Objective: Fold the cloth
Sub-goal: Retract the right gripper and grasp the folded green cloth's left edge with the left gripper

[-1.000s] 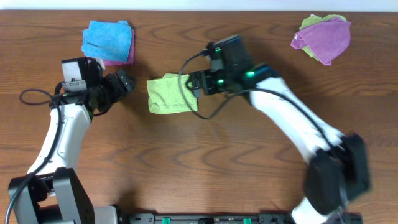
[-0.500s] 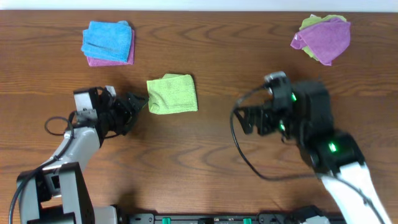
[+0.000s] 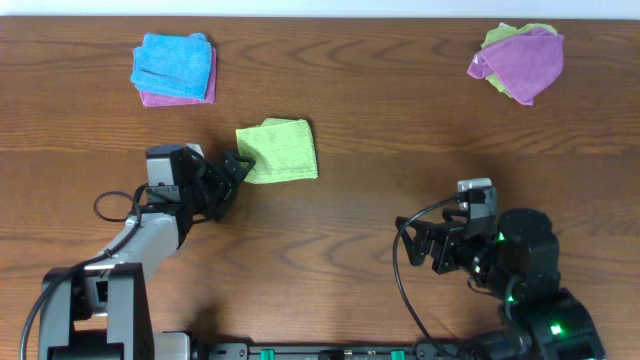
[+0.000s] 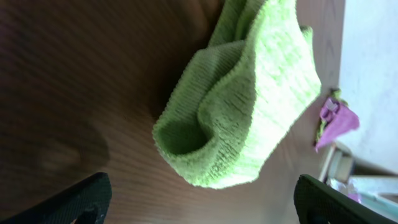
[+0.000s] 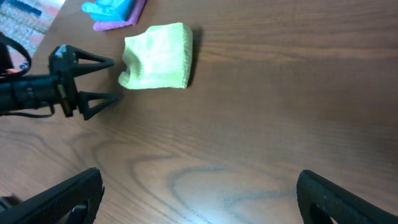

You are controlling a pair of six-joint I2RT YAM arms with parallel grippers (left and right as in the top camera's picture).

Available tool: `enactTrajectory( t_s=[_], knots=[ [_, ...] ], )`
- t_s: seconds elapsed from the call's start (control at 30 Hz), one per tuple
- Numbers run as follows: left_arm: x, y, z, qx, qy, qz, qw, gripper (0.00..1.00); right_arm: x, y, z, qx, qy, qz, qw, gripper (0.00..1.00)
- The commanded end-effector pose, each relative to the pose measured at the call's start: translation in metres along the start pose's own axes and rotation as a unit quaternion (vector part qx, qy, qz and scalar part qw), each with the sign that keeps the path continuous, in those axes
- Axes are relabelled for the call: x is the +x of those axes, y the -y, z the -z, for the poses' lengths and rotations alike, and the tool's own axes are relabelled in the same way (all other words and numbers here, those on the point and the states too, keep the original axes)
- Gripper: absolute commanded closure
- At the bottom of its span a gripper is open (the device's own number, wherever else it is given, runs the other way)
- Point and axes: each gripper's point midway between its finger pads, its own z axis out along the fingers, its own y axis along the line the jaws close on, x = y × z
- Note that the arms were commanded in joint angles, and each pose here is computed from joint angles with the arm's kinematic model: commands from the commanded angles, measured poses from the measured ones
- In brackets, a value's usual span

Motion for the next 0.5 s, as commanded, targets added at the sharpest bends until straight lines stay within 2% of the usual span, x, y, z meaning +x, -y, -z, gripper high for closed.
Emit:
enactTrajectory(
  t_s=[0.0,0.47],
  knots=[
    [-0.005,-0.007,-0.001,-0.025,0.029,0.009,0.999,0.05,0.005,0.002,0.0,0.001,-0.007,-0.03,1.0,0.01],
    [-0.004,-0.008,-0.034,-0.022,0.041,0.036,0.998,0.05,0.005,0.002,0.0,-0.001,-0.008,-0.037,0.999,0.01]
  ],
)
